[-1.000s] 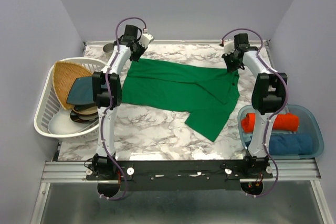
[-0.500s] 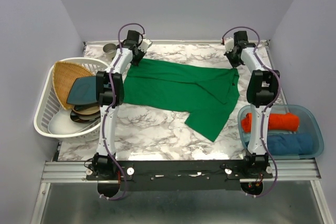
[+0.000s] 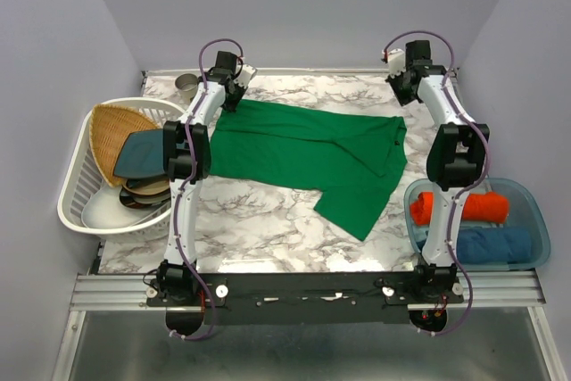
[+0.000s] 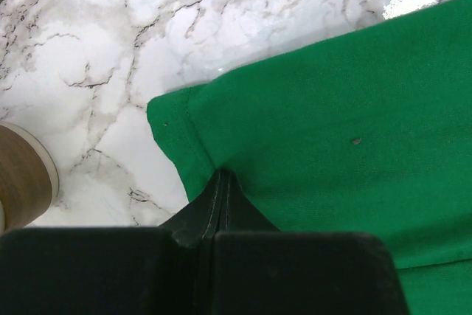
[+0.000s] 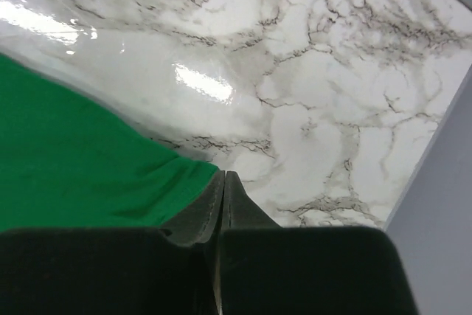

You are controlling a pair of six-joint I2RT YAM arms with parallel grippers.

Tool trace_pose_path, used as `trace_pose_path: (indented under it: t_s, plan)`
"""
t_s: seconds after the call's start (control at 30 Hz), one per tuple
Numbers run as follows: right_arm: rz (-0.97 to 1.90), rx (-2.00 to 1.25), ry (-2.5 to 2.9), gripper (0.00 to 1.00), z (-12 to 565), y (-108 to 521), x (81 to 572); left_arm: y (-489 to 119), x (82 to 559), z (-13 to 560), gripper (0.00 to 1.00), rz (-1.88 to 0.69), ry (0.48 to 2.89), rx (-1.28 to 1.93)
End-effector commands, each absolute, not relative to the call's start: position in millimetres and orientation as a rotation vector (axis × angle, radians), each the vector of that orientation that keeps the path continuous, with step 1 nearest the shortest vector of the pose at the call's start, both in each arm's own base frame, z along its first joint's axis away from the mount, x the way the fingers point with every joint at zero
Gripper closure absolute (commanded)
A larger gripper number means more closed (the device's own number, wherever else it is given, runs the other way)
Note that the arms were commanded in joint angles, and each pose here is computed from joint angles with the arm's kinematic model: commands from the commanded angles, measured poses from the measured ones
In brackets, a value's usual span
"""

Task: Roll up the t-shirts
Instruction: Fold the T-shirt at the center of the board.

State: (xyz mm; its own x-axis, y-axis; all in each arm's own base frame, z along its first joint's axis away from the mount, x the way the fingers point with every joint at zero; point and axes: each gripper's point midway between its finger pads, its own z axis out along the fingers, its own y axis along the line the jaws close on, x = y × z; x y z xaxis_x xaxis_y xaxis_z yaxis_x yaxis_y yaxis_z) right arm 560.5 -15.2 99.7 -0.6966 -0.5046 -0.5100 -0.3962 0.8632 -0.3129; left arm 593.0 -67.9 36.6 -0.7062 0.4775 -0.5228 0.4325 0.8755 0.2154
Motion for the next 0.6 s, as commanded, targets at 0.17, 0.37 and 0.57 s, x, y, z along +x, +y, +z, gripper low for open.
trace_pose_path:
  t_s: [0.17, 0.37, 0.57]
  plan:
    - [-0.059, -0.905, 2.576, 1.0, 56, 0, 521, -68, 587, 48, 1.0, 0.086, 2.47, 0.628]
    - [-0.156, -0.936, 2.624, 1.0, 40, -14, 524, -68, 585, 44, 1.0, 0.087, 2.479, 0.629]
    - [-0.3, -0.996, 2.644, 1.0, 23, -32, 533, -63, 580, 36, 1.0, 0.117, 2.506, 0.624]
